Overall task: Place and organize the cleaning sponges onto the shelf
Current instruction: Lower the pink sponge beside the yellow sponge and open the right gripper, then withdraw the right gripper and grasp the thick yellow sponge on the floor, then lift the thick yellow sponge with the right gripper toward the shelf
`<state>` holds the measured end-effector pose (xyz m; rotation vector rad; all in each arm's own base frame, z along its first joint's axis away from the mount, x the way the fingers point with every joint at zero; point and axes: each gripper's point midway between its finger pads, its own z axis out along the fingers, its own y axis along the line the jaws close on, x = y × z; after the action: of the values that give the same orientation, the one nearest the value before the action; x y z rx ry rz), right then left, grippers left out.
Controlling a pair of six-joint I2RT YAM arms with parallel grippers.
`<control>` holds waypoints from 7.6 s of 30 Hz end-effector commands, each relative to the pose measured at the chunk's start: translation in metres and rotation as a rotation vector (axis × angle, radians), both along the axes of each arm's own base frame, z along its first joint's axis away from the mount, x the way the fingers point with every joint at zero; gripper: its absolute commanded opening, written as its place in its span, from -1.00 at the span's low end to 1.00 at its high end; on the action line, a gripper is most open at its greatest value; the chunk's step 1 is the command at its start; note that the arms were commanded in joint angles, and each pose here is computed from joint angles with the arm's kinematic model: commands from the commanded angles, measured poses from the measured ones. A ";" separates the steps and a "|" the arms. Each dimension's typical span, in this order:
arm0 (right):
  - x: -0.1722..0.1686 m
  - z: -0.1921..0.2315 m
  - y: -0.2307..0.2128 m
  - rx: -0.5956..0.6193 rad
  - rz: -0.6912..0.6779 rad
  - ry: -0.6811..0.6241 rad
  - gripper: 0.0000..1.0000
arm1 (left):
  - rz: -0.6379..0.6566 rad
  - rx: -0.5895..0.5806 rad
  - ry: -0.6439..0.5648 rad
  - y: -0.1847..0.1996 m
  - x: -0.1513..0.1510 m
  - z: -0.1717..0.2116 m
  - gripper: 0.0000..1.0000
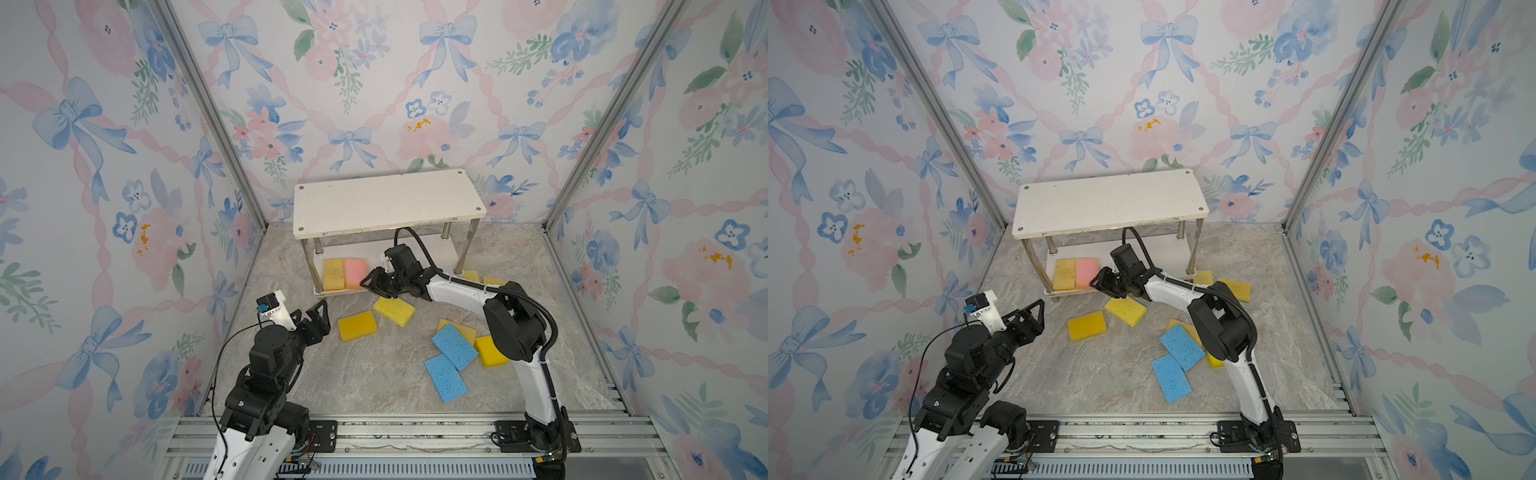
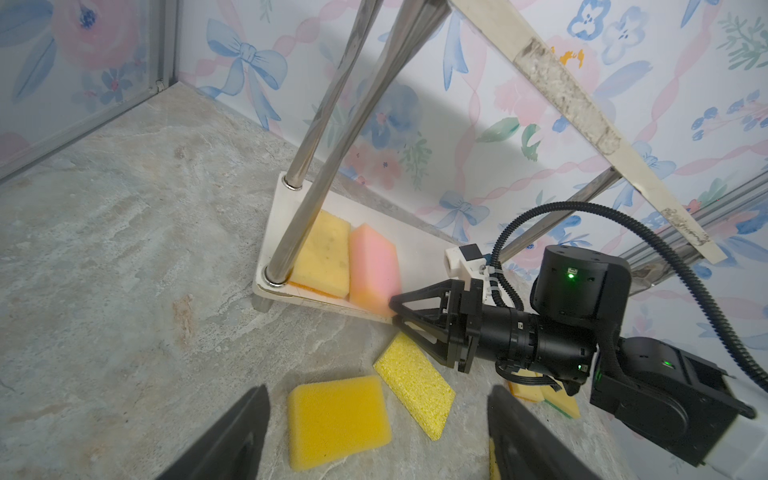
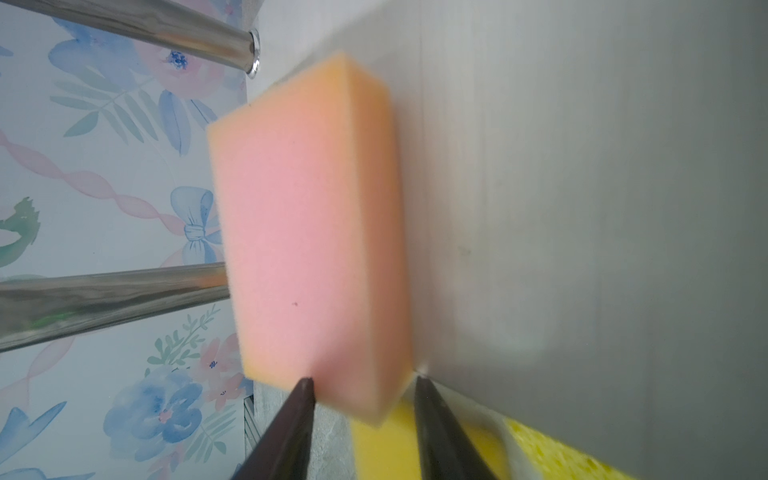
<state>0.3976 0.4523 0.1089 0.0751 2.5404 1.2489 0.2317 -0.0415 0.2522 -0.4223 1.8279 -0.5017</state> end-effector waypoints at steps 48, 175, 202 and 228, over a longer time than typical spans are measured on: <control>0.005 0.031 0.001 0.043 -0.038 -0.090 -0.03 | -0.018 0.017 0.008 -0.002 0.000 -0.001 0.72; -0.165 0.150 -0.174 -0.277 0.408 -0.468 0.09 | -0.745 -0.533 0.286 -0.193 0.011 -0.048 -0.84; -0.184 0.094 -0.078 -0.068 0.246 -0.247 0.42 | -0.203 -0.763 0.078 -0.106 0.031 -0.062 -0.85; -0.203 0.083 -0.043 -0.040 0.350 -0.212 -0.28 | -0.223 -0.748 0.064 -0.109 0.031 -0.055 -0.85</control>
<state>0.1979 0.3955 0.1821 -0.4736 2.4897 1.1998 0.2614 -0.1474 0.1762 -0.7942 1.7565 -1.3280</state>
